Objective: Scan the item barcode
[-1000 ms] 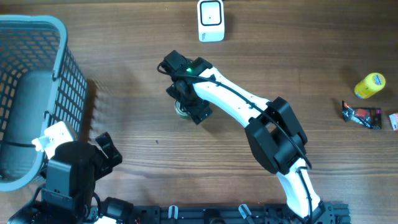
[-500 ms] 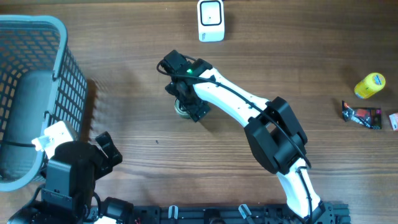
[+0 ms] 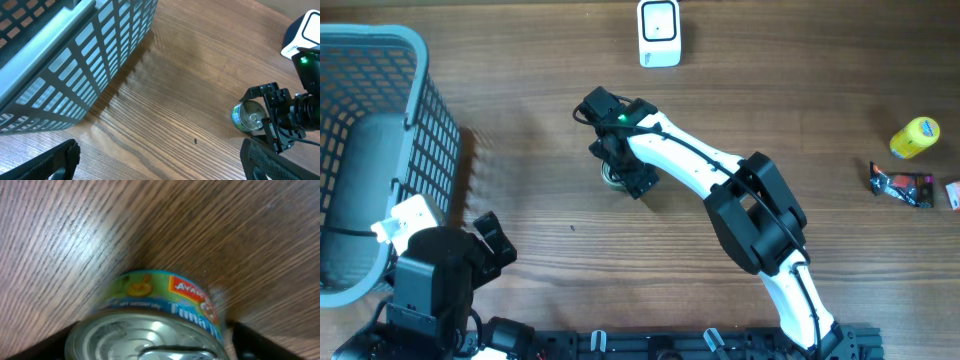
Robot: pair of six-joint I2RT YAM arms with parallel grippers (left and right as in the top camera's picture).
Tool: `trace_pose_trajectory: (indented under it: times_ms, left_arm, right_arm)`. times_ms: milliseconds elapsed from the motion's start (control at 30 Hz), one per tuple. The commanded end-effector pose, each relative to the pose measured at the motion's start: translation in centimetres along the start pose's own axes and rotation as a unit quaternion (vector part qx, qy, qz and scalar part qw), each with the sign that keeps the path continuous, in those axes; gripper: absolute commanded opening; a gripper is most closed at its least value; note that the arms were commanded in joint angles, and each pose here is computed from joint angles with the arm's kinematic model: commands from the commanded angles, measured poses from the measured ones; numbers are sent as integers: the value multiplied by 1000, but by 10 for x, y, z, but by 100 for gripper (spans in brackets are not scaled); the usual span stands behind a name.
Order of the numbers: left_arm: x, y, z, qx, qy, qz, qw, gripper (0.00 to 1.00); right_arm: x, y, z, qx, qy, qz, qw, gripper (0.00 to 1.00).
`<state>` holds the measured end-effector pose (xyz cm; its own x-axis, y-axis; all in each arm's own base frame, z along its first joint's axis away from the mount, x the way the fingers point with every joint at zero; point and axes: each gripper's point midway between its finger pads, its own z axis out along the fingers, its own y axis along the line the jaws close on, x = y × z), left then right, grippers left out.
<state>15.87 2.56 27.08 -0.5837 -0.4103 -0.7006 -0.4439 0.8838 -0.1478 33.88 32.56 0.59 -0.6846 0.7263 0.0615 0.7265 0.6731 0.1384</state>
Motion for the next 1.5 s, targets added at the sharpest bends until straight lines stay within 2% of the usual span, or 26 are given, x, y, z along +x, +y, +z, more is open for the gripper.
trace_pose_trajectory:
  times_ms: [0, 167, 300, 400, 433, 467, 500, 567, 600, 633, 700, 733, 867, 1033, 1133, 1167, 1233, 1467]
  left_arm:
    - [0, -1, 0, 2, 0, 11, 1000, 100]
    - [0, -1, 0, 2, 1, 11, 1000, 100]
    - [1, 0, 0, 1, 2, 11, 1000, 100]
    - [1, 0, 0, 1, 2, 11, 1000, 100]
    - [1, 0, 0, 1, 2, 11, 1000, 100]
    - [1, 0, 0, 1, 2, 11, 1000, 100]
    - [0, 0, 0, 1, 2, 11, 1000, 100]
    - [0, 0, 0, 1, 2, 11, 1000, 100]
    - [0, 0, 0, 1, 2, 11, 1000, 100]
    - [1, 0, 0, 1, 2, 11, 1000, 100]
    - [1, 0, 0, 1, 2, 11, 1000, 100]
    - [1, 0, 0, 1, 2, 11, 1000, 100]
    - [1, 0, 0, 1, 2, 11, 1000, 100]
    - [0, 0, 0, 1, 2, 11, 1000, 100]
    - [1, 0, 0, 1, 2, 11, 1000, 100]
    - [0, 0, 0, 1, 2, 11, 1000, 100]
    - [0, -1, 0, 1, 2, 11, 1000, 100]
    - [0, -1, 0, 1, 2, 11, 1000, 100]
  right_arm:
    - [-1, -7, 10, 16, 2, 4, 1000, 84]
    - [-2, -9, 10, 19, -2, -26, 999, 75]
    - [-14, -11, 9, 27, -32, -137, 990, 76]
    - [-30, -20, 7, 59, -69, -225, 970, 79]
    - [-37, -21, 6, 70, -82, -283, 953, 84]
    - [-41, -20, 5, 77, -89, -341, 933, 85]
    - [-43, -18, 5, 82, -87, -414, 903, 92]
    - [-45, -19, 5, 96, -72, -545, 830, 94]
    - [-47, -24, 4, 110, -58, -611, 782, 98]
    - [-48, -27, 4, 116, -51, -634, 763, 100]
    - [-53, -35, 2, 132, -28, -698, 704, 100]
    - [-55, -36, 2, 134, -26, -702, 699, 100]
    - [-53, -37, 3, 122, -14, -701, 702, 99]
    - [-59, -33, 1, 129, -28, -715, 686, 100]
    - [-60, -32, -7, 135, -44, -700, 700, 100]
    - [-59, -29, -11, 132, -53, -687, 713, 100]
    - [-66, -20, -24, 132, -87, -635, 757, 100]
    - [-62, -22, -48, 113, -103, -478, 865, 100]
